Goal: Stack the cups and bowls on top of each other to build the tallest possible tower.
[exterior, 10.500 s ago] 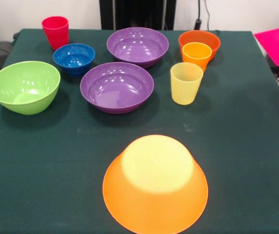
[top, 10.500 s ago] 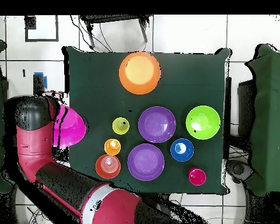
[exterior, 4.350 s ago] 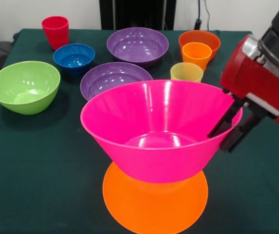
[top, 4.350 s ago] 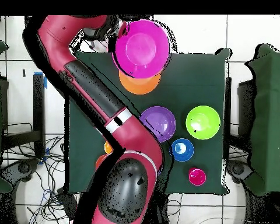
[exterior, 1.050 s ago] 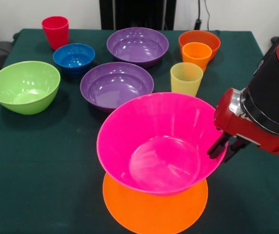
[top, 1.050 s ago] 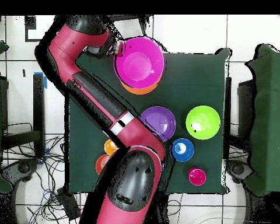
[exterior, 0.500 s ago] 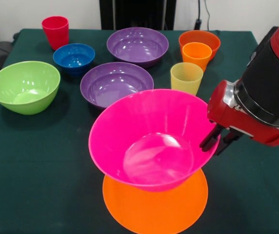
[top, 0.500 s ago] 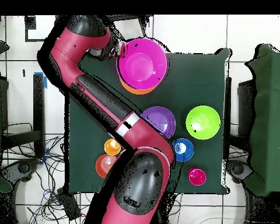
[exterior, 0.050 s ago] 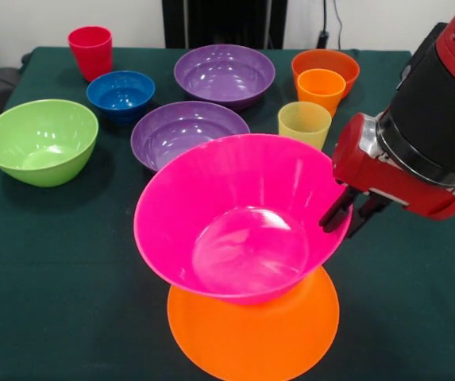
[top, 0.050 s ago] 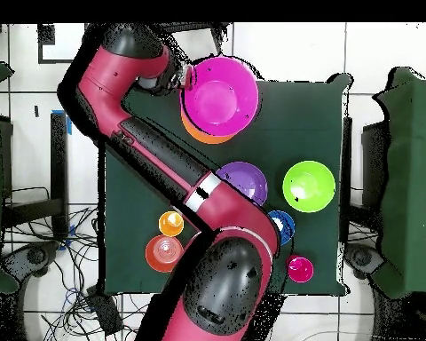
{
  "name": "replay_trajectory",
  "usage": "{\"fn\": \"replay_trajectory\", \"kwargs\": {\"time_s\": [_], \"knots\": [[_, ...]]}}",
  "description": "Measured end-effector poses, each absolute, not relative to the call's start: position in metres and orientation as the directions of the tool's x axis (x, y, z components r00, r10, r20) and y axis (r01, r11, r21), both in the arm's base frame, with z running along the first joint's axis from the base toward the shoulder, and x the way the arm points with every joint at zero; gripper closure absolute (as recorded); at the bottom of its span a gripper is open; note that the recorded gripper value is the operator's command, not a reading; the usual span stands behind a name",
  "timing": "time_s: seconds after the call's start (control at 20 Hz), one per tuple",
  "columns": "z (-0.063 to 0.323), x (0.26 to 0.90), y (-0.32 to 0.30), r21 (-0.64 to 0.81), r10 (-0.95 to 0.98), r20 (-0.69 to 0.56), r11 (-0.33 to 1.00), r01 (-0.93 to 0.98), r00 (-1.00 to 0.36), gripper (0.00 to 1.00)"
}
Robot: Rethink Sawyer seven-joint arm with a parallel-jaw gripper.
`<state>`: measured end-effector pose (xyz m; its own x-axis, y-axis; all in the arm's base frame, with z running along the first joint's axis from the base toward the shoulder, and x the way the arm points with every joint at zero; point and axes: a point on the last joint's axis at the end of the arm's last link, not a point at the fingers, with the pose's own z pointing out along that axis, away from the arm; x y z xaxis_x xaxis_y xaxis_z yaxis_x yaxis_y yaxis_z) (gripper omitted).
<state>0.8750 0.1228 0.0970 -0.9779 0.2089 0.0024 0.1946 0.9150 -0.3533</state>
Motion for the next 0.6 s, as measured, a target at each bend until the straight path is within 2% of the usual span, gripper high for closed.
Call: {"fn": "replay_trajectory", "kwargs": {"time_s": [0.6], "knots": [[0.089,0.859,0.133,-0.356,0.178,0.032,0.921,0.155,-0.983,1.0]]}}
